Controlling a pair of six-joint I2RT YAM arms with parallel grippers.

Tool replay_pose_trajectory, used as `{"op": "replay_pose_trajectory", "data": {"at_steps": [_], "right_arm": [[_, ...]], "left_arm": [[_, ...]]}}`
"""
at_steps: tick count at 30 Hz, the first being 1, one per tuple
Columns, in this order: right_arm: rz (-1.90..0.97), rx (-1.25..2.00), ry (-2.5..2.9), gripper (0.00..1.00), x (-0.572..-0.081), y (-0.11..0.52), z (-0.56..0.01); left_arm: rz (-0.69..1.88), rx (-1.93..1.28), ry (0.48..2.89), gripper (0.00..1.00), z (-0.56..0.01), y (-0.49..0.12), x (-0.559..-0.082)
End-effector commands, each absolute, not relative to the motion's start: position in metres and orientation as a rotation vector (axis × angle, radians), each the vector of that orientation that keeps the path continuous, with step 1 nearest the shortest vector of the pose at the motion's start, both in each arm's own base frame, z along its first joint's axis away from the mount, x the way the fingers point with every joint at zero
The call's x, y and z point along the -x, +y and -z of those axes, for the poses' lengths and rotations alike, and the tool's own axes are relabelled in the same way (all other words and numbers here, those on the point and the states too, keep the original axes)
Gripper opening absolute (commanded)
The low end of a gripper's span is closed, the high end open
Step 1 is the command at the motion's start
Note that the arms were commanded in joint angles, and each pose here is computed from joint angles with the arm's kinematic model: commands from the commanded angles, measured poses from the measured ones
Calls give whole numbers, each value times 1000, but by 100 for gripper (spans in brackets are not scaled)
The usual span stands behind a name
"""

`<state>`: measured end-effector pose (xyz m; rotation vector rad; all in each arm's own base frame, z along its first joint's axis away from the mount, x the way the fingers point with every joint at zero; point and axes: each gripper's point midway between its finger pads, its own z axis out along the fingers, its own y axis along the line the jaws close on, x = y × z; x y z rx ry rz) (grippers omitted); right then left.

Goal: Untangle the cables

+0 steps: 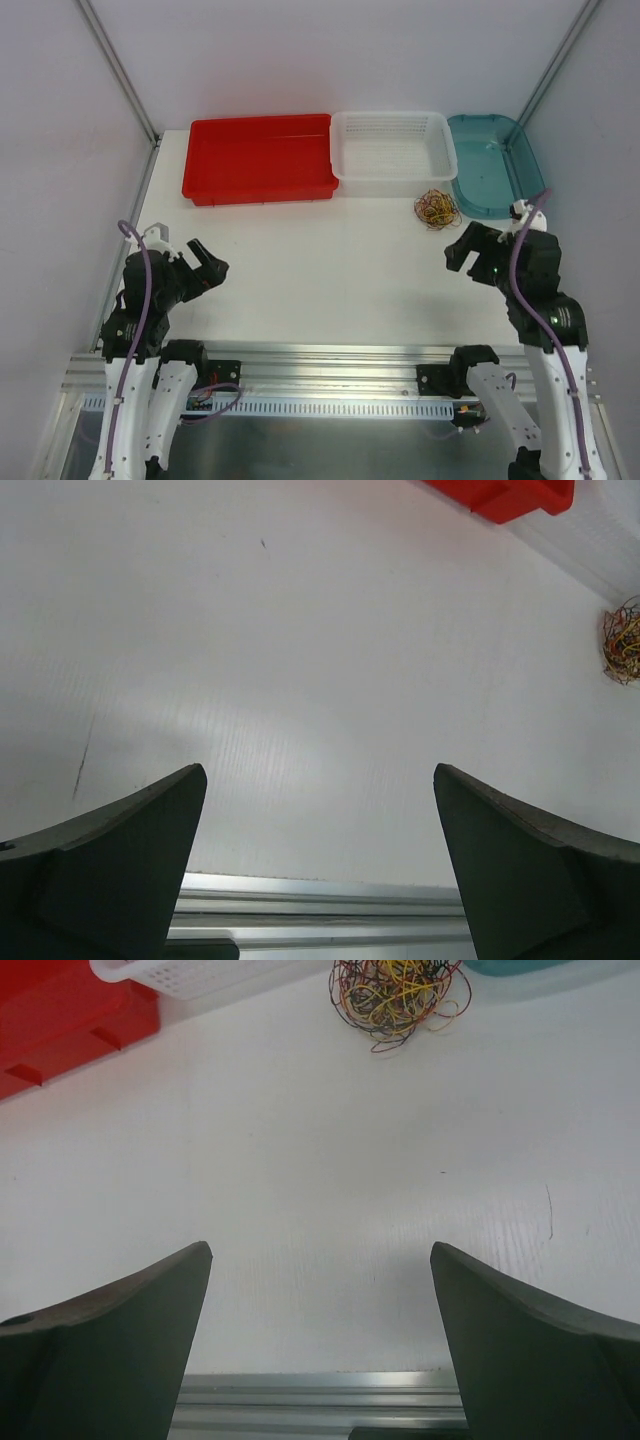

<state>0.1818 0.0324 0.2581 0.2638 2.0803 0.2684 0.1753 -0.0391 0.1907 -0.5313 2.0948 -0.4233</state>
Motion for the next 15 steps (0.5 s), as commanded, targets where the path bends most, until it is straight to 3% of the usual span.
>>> {"op": "replay_pose_trajectory", "data": {"at_steps": [1, 5, 15], "right_arm": [[-264, -349, 2084, 97, -229, 33, -251], [-219, -426, 2099, 99, -285, 31, -224], [-67, -516, 2128, 70, -402, 17, -167]], "left_arm": [[506, 384, 2116, 99, -194, -56, -190], [510, 332, 2121, 99, -184, -59, -208], [488, 270, 2098, 99, -167, -58, -218]]}}
